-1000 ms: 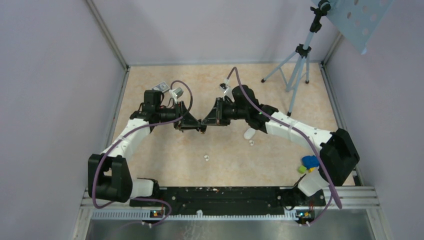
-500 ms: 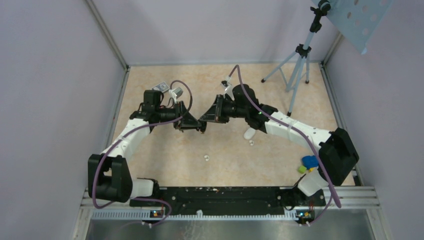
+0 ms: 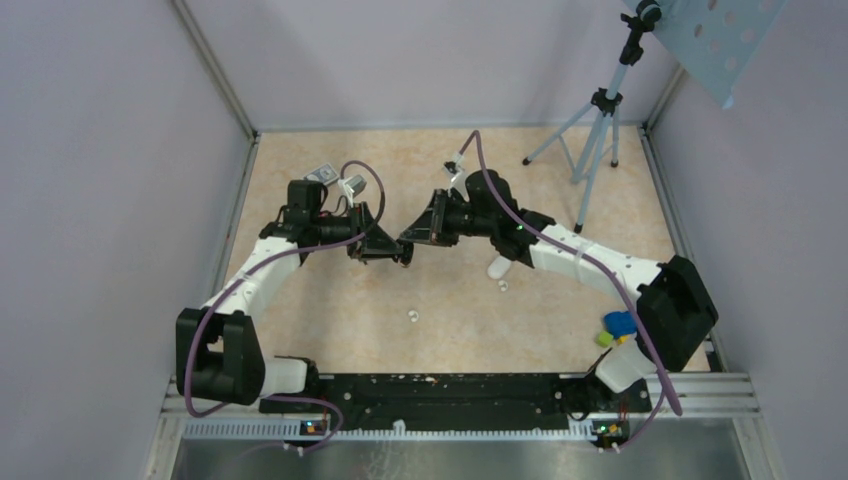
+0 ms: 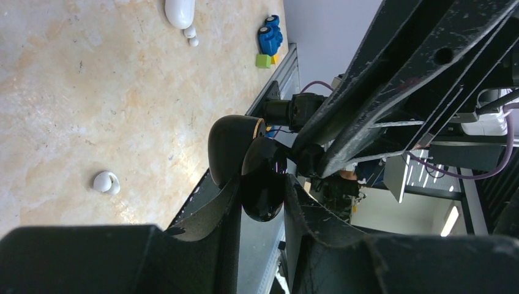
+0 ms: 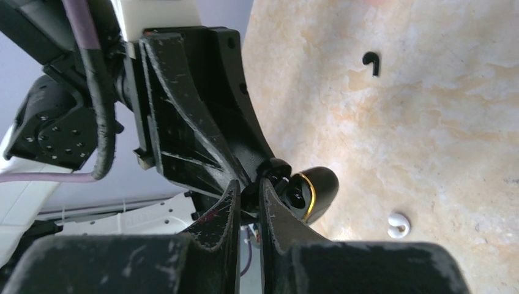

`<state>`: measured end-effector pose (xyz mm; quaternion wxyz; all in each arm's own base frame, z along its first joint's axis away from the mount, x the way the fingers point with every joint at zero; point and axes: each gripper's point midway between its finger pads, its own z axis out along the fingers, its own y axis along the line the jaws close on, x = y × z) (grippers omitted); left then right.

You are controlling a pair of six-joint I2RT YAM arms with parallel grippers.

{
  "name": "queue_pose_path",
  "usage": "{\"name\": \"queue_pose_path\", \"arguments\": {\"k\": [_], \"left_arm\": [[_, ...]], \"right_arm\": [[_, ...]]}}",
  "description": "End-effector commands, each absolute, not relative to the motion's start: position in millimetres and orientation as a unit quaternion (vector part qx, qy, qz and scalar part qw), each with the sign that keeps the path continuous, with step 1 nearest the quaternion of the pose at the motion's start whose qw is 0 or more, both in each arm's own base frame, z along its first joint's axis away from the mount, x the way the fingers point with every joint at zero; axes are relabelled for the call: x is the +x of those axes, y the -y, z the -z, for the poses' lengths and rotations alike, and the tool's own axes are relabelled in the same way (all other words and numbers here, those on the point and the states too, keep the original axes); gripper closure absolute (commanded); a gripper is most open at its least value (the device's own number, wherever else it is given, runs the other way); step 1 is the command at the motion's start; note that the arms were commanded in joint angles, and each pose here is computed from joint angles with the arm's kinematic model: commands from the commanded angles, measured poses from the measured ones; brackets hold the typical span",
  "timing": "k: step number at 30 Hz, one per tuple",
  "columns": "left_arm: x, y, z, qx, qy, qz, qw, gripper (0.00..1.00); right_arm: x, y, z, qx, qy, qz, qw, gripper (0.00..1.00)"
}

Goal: Insert the wireless bluetooth earbuds into the charging case
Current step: Insert the right earbud into the right side groove of the charging case.

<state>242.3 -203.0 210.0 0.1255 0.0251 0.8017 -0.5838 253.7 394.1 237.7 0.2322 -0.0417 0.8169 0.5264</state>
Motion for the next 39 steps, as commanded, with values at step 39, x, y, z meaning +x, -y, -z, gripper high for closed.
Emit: {"name": "queue_pose_path", "arguments": {"k": [39], "left_arm": [[242, 203, -228, 0.060, -0.787, 0.595, 0.153, 1.00]], "right_arm": [[263, -385, -228, -0.015, -0.820, -0.512, 0.254, 1.00]]}}
